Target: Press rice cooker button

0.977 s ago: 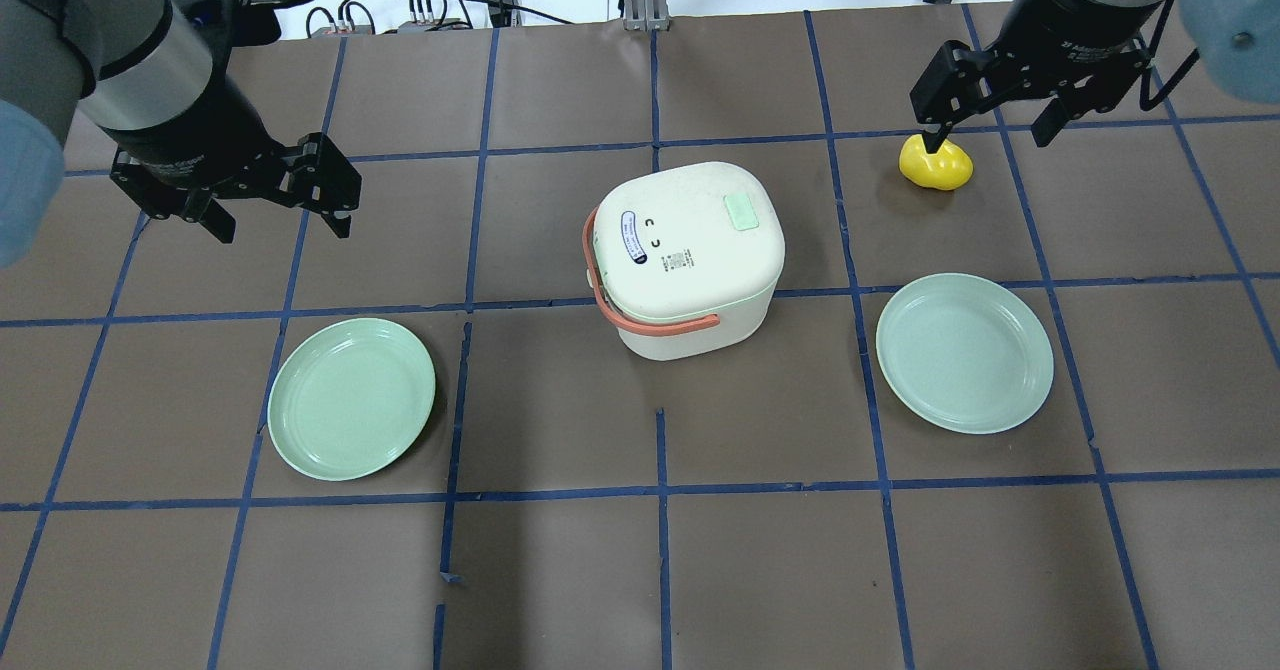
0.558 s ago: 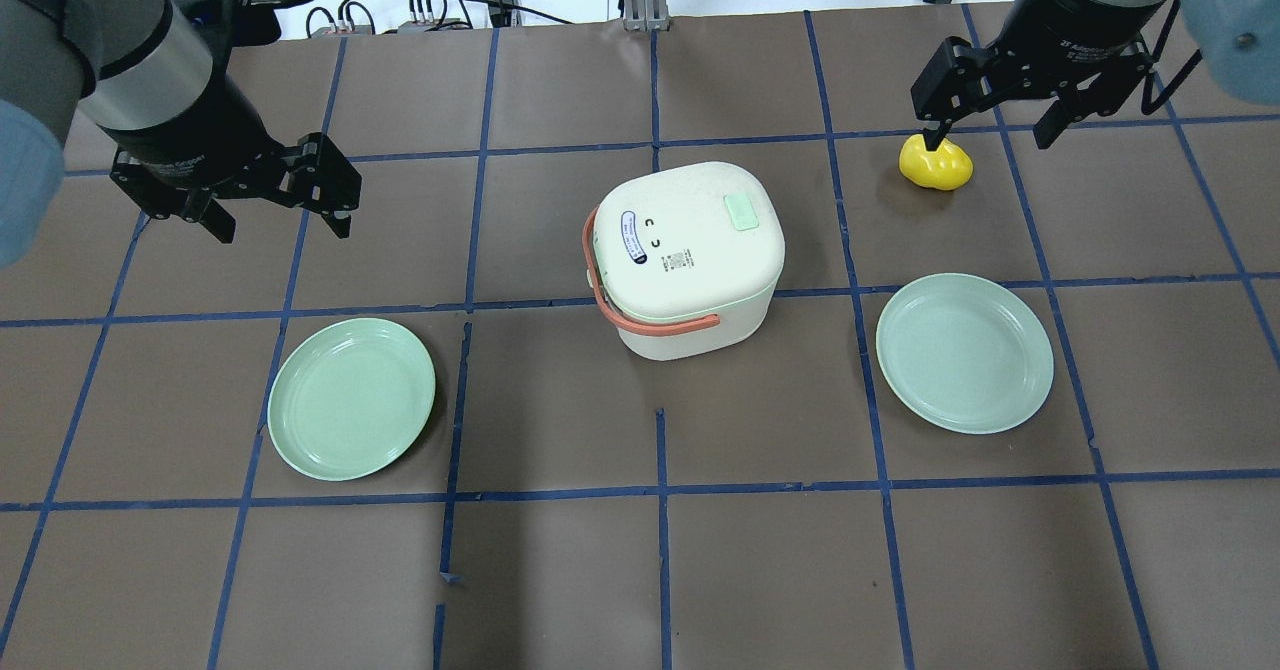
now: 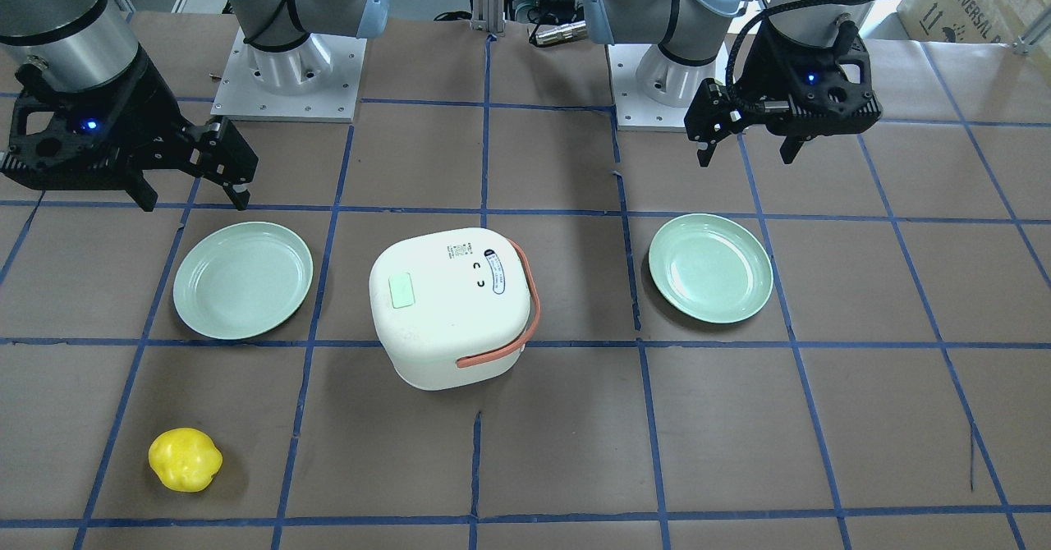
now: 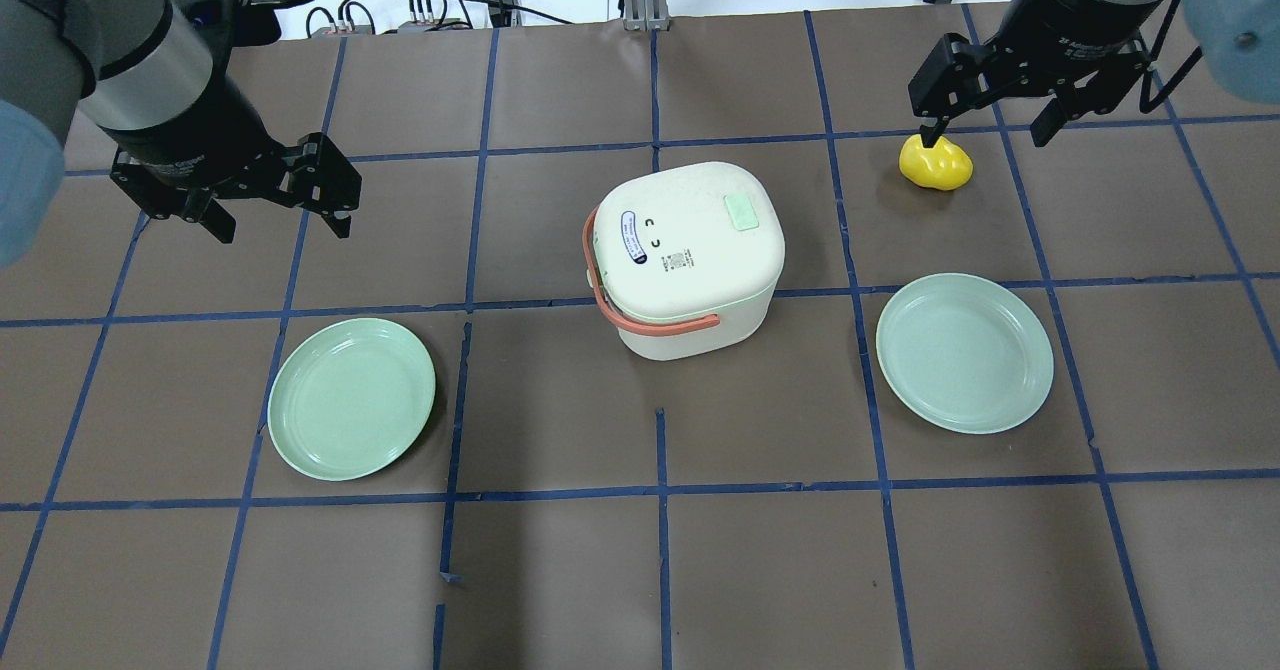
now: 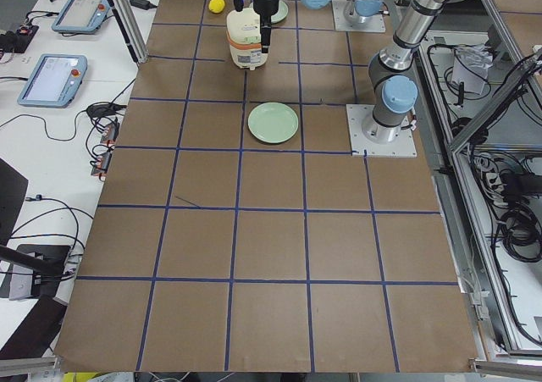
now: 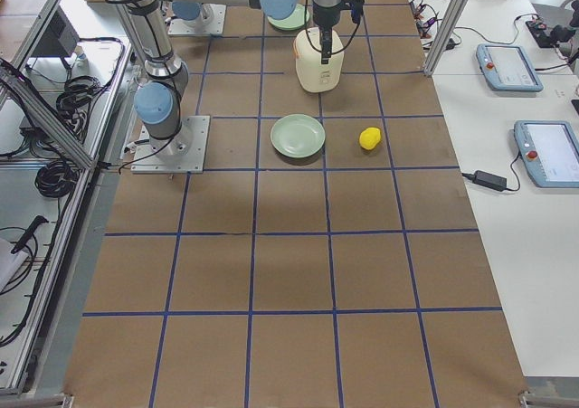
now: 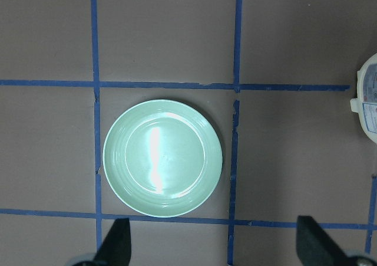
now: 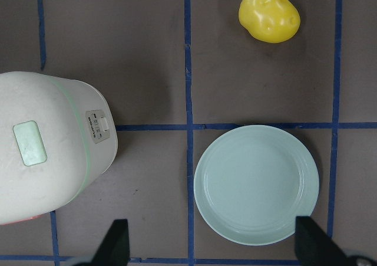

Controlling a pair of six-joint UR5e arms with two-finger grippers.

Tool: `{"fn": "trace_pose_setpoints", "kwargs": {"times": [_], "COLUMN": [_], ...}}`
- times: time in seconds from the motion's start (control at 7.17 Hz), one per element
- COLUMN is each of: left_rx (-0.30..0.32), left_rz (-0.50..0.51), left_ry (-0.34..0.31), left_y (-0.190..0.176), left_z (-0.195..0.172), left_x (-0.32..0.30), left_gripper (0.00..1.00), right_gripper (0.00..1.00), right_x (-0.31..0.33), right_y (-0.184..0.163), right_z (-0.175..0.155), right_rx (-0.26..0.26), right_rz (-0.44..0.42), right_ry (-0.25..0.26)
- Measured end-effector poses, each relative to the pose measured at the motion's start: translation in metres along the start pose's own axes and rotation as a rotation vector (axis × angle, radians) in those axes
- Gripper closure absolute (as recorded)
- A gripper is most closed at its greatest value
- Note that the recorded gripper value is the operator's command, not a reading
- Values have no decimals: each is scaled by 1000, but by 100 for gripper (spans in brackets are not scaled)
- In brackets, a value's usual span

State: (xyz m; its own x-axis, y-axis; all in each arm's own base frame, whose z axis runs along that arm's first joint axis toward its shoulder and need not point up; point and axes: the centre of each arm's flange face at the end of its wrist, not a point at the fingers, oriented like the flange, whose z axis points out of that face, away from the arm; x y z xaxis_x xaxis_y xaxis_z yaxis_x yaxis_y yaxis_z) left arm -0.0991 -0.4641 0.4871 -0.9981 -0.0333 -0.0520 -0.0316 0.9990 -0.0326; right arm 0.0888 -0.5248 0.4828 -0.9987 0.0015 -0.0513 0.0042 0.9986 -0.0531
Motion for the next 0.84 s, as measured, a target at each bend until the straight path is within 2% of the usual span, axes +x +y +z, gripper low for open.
{"fn": "trace_pose_setpoints", "kwargs": {"times": [0.14, 0.28, 0.84], "left_rx": [0, -1, 0], "left_rz": [0, 0, 0], "left_ry": [0, 0, 0], "left_y": [0, 0, 0], "left_z": [0, 0, 0], "left_x": [0, 0, 0], "left_gripper": [0, 0, 0], "right_gripper": [82, 96, 94], "right_x": [0, -1, -5], "right_y": [0, -1, -2], "right_z": [1, 0, -4], "right_rx": [1, 3, 33], "right_rz": [-1, -1, -18], "right_ry": [-3, -4, 6]}}
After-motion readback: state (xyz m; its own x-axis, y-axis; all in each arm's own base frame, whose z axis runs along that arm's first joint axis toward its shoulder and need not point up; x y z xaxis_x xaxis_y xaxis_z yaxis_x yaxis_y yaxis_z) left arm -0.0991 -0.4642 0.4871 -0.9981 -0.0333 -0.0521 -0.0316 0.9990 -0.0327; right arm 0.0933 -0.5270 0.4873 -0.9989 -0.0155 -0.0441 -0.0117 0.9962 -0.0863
